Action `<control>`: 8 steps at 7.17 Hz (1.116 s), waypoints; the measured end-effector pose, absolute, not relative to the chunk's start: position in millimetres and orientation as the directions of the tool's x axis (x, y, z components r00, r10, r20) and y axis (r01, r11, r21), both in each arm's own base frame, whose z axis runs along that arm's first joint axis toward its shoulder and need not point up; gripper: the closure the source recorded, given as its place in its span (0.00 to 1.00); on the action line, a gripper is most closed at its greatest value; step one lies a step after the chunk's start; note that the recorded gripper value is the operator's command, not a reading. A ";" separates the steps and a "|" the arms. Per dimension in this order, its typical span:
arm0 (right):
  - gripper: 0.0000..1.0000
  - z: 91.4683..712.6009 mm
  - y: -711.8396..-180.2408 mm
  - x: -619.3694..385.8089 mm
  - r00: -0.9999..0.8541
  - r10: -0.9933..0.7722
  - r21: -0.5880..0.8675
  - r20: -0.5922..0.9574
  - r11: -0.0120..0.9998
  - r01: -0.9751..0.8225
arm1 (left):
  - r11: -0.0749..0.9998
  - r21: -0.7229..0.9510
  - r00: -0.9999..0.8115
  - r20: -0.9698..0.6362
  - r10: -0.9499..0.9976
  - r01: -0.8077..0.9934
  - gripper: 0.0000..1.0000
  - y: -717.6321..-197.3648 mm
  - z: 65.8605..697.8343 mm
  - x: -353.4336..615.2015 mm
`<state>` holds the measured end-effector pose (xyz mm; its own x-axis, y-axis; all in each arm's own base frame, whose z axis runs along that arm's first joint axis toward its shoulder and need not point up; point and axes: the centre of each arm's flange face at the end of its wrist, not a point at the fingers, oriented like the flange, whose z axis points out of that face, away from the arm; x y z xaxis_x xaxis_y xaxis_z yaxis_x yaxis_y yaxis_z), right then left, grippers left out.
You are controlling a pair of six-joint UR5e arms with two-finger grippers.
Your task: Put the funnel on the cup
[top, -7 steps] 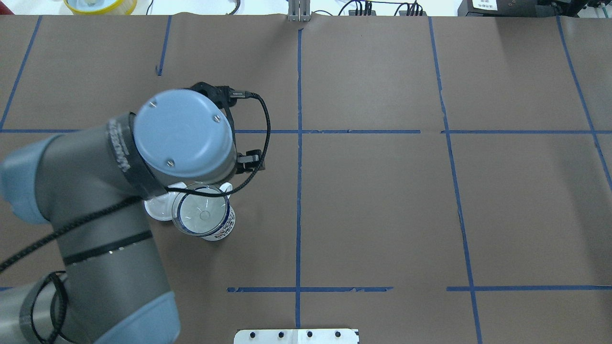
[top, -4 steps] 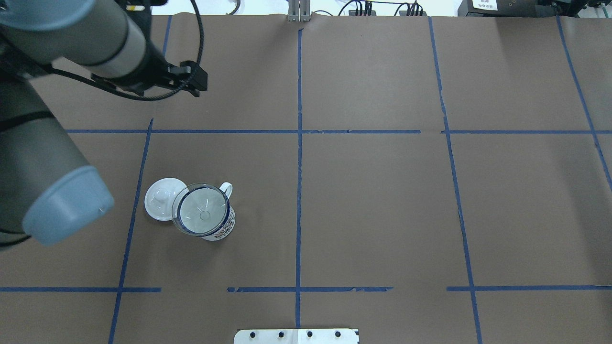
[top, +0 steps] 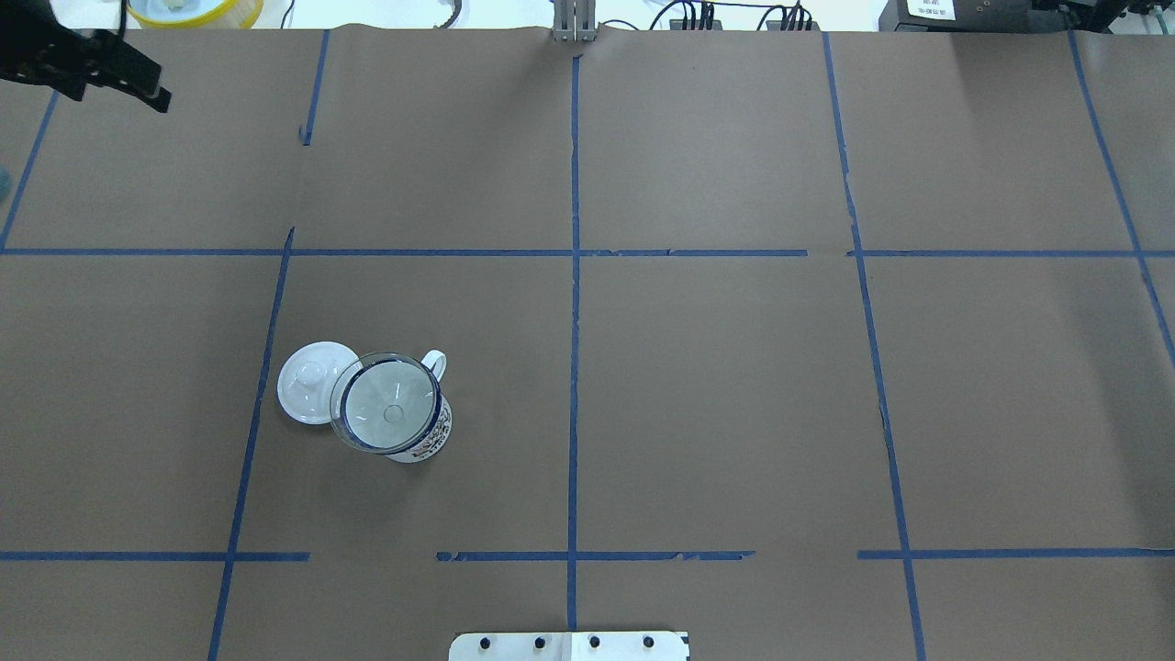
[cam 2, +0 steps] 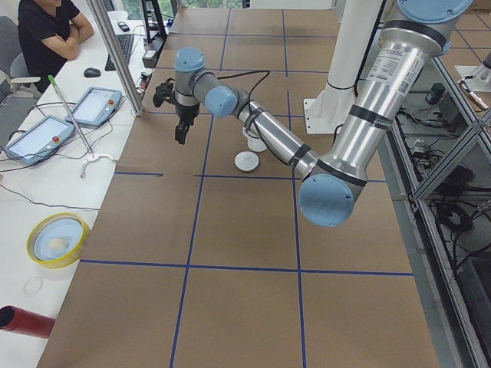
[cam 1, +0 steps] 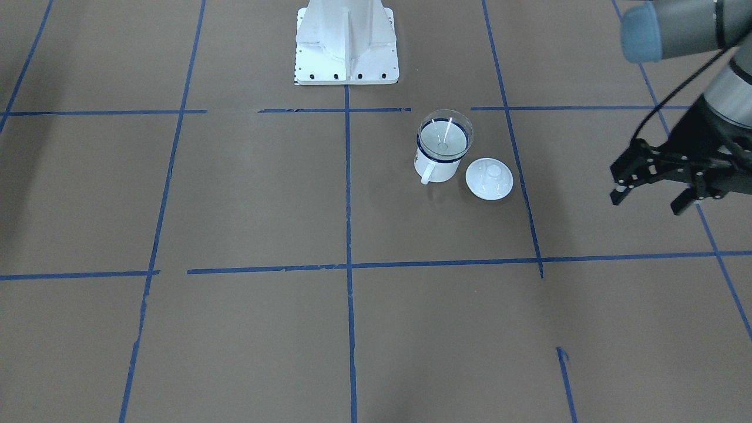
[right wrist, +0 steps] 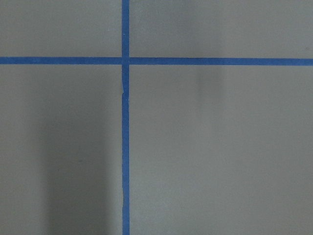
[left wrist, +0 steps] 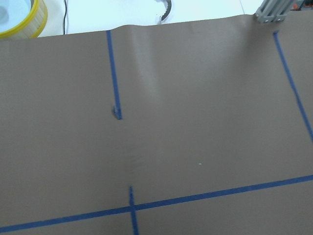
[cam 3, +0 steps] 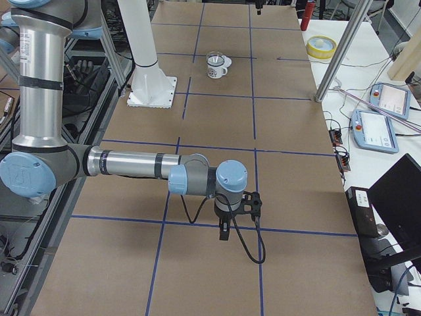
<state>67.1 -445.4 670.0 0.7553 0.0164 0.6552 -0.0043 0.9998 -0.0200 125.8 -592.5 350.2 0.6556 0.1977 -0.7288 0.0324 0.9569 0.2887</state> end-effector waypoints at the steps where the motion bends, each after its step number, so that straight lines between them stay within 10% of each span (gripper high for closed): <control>1: 0.00 670.1 -445.4 67.1 0.755 0.017 -0.020 0.655 1.000 -0.004 | 0.960 0.279 0.668 -0.715 0.206 0.002 0.00 -591.1 405.6 84.1; 8: 0.00 670.5 -445.3 67.2 0.755 0.017 -0.021 0.655 1.000 -0.004 | 0.985 0.147 0.720 -0.672 0.170 -0.094 0.00 -487.6 653.1 -65.6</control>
<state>67.2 -445.3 670.5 0.7553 0.0170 0.6552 -0.0043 0.9998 -0.0210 -65.6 -487.6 653.1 0.7205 0.1695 -0.6724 -0.0943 0.9846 0.1472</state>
